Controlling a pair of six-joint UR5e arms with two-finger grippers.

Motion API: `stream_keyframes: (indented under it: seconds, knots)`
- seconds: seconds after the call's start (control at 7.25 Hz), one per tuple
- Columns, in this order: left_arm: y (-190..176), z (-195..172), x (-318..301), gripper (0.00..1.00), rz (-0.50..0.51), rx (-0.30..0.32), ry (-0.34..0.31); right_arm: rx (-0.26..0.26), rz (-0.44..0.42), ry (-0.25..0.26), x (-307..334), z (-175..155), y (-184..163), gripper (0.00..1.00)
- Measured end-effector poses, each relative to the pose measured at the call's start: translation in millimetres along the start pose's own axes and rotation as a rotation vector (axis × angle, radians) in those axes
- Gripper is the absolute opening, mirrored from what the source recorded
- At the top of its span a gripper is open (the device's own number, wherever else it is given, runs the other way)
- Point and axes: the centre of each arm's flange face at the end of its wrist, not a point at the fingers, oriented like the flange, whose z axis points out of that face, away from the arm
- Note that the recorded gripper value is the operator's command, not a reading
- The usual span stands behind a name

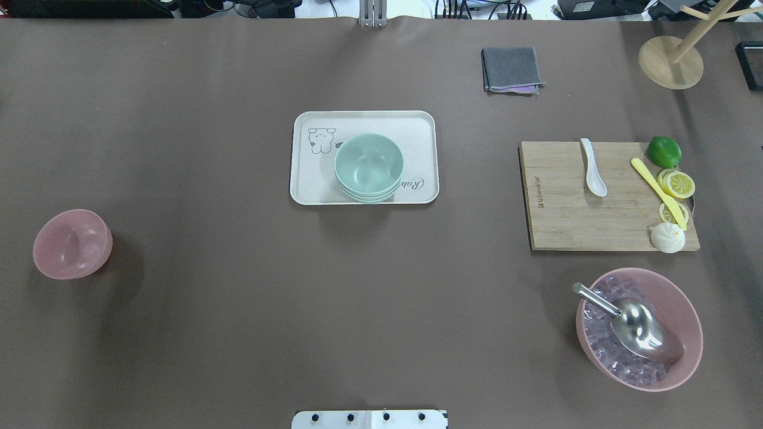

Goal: Stack pink bowl on green and place spoon

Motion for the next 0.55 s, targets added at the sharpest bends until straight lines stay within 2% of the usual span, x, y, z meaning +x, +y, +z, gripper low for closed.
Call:
stream_keyframes:
  seconds: [0.28,0.55]
  knots:
    - [4,2,2,0.97,-0.025,-0.045,0.004,-0.021,0.027,-0.007,-24,12,0,1.0]
    - [6,6,9,0.93,-0.034,-0.08,0.047,-0.034,0.013,-0.026,-50,16,2,1.0]
